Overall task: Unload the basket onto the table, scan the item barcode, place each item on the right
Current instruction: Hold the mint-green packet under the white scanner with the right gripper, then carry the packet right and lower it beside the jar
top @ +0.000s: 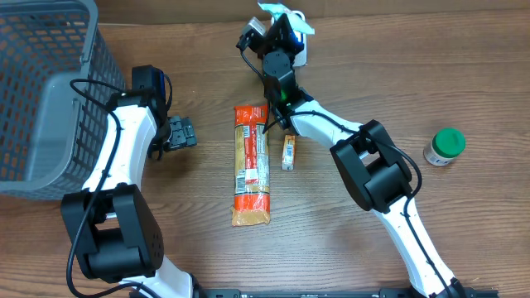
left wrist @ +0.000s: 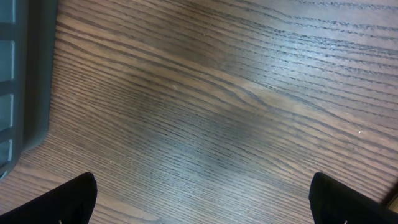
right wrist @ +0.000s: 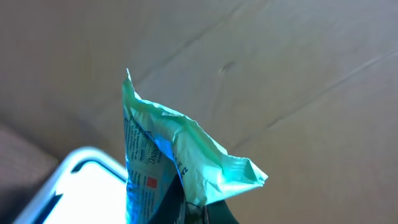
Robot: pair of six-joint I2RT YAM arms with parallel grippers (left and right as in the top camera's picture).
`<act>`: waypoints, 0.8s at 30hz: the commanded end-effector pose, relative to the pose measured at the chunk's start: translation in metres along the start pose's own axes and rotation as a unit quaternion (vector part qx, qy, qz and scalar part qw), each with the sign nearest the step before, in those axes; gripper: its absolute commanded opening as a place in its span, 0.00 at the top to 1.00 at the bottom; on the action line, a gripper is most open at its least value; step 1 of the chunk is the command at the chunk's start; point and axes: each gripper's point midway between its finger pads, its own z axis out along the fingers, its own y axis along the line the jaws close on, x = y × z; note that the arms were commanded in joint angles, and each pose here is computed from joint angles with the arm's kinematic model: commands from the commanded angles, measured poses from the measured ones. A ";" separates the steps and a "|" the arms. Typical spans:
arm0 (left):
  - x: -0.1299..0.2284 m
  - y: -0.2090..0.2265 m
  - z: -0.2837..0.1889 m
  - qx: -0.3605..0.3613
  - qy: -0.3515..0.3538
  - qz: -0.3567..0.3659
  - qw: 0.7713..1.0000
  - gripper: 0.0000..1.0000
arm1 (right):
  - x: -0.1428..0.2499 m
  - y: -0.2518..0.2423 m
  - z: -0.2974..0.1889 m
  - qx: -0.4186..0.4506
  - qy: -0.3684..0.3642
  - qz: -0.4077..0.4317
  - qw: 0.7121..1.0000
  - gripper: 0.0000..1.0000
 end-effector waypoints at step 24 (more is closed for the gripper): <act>-0.004 0.002 -0.008 -0.002 -0.013 0.005 1.000 0.00 | 0.059 -0.210 -0.137 -0.193 0.322 0.289 0.881 0.97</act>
